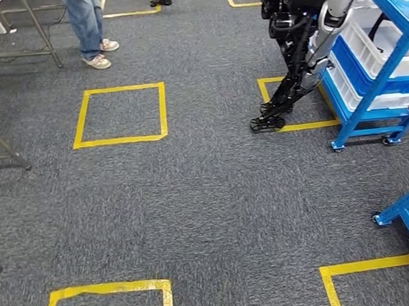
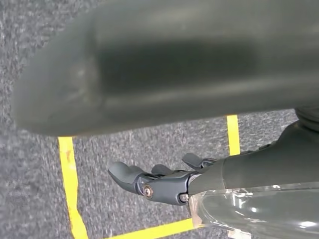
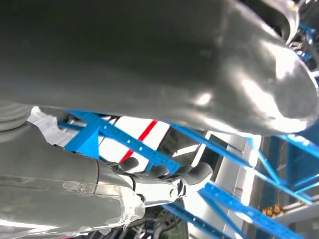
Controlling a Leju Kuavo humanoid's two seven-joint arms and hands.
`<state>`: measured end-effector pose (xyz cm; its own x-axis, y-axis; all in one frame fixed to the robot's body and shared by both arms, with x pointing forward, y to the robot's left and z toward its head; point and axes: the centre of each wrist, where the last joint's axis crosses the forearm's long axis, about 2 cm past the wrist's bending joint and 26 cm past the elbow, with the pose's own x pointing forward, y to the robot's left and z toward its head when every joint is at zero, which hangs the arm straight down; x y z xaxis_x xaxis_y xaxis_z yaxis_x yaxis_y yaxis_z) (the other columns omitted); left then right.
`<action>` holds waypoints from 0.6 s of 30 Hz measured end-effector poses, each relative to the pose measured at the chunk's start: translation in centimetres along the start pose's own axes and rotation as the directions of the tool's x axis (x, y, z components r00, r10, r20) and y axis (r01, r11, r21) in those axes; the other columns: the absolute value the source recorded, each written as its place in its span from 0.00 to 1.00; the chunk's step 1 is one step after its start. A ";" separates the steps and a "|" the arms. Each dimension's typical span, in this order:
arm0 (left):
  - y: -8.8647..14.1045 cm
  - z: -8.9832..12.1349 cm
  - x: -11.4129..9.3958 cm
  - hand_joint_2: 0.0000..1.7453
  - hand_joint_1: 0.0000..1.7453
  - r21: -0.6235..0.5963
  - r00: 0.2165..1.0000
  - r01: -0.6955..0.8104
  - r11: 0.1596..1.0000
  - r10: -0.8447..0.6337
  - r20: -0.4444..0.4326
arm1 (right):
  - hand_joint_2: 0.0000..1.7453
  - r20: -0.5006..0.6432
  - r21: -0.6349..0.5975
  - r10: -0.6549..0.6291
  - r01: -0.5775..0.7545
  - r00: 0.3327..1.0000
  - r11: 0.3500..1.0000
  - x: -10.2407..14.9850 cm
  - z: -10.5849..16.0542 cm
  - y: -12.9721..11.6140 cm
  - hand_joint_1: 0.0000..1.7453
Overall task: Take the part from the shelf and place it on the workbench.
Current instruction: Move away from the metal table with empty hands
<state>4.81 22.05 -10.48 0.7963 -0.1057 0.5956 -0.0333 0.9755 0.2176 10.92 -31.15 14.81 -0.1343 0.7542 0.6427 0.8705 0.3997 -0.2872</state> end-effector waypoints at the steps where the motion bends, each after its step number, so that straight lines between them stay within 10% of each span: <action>1: 0.0 0.0 0.0 0.00 0.00 0.000 1.000 0.000 1.000 0.000 0.000 | 0.00 -0.001 0.001 0.001 -0.001 1.000 1.000 0.0 0.0 0.0 0.00; 18: 0.1 -0.1 0.1 0.00 0.00 0.001 1.000 0.005 1.000 -0.005 0.003 | 0.00 -0.107 0.031 -0.019 0.022 0.994 0.999 -1.2 0.5 0.5 0.00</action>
<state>4.93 22.21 -10.48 0.7947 -0.1109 0.5968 -0.0304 0.9747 0.2216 11.29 -31.53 13.54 -0.0993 0.6869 0.7200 0.8524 0.4320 -0.2946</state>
